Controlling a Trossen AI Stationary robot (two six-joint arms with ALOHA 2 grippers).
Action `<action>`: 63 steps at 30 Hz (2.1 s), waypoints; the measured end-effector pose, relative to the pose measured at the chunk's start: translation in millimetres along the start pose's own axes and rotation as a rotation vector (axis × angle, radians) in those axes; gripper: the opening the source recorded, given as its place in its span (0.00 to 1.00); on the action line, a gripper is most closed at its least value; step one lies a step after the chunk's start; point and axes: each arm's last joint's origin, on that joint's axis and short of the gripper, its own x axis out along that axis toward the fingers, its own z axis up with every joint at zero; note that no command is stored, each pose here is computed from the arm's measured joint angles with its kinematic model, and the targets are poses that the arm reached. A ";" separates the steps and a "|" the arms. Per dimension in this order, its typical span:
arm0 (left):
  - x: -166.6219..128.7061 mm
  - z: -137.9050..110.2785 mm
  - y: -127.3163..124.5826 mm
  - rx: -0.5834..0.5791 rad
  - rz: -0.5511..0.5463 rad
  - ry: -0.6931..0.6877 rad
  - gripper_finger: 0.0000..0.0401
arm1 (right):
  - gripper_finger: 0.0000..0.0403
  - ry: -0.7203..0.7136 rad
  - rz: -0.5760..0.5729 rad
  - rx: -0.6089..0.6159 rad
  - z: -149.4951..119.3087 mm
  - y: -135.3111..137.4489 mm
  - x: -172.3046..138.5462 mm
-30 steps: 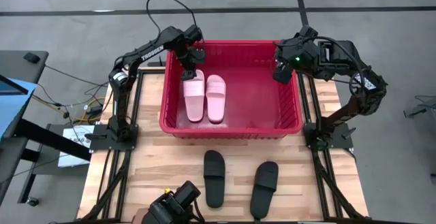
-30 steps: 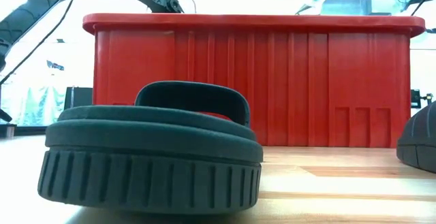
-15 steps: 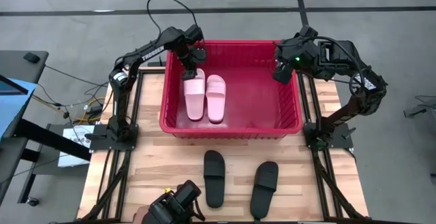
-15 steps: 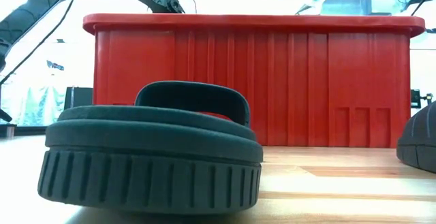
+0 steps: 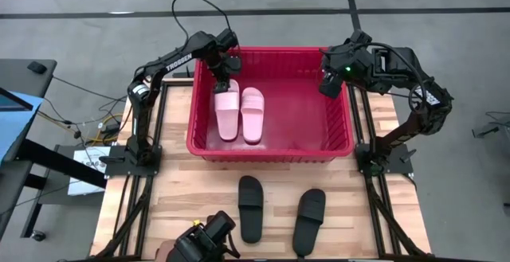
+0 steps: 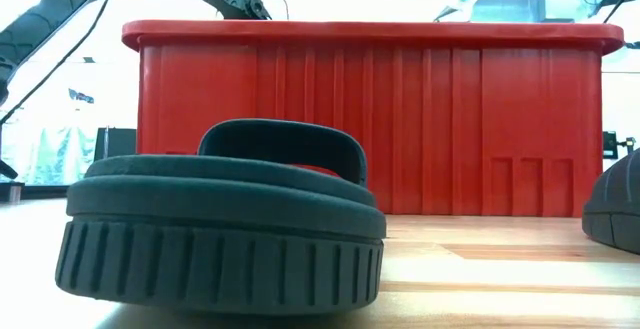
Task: Pick and place slides into bin
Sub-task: Put the pink slide into the red bin, then put the right black slide into the red bin
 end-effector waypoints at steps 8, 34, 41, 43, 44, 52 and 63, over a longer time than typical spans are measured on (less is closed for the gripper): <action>0.2 0.7 1.5 0.002 0.016 -0.005 0.37 | 0.69 0.000 0.000 0.000 0.0 0.0 0.0; 0.2 4.3 9.7 0.015 0.160 0.018 0.41 | 0.69 0.000 0.000 0.001 0.1 0.0 0.0; 0.2 4.3 9.9 0.018 0.165 0.021 0.41 | 0.69 0.000 0.000 0.001 0.0 0.0 0.0; 0.2 4.2 9.9 0.017 0.165 0.021 0.41 | 0.69 0.000 0.000 0.001 0.0 0.0 0.0; 0.2 4.2 9.8 0.017 0.164 0.021 0.41 | 0.69 0.000 0.000 0.001 0.0 0.0 0.0; 0.4 4.7 8.2 -0.007 0.163 0.029 0.41 | 0.69 0.000 0.000 0.001 0.0 0.0 0.0; -42.8 11.5 -3.0 -0.107 0.130 0.034 0.41 | 0.69 -0.001 0.000 0.001 0.1 0.2 -0.1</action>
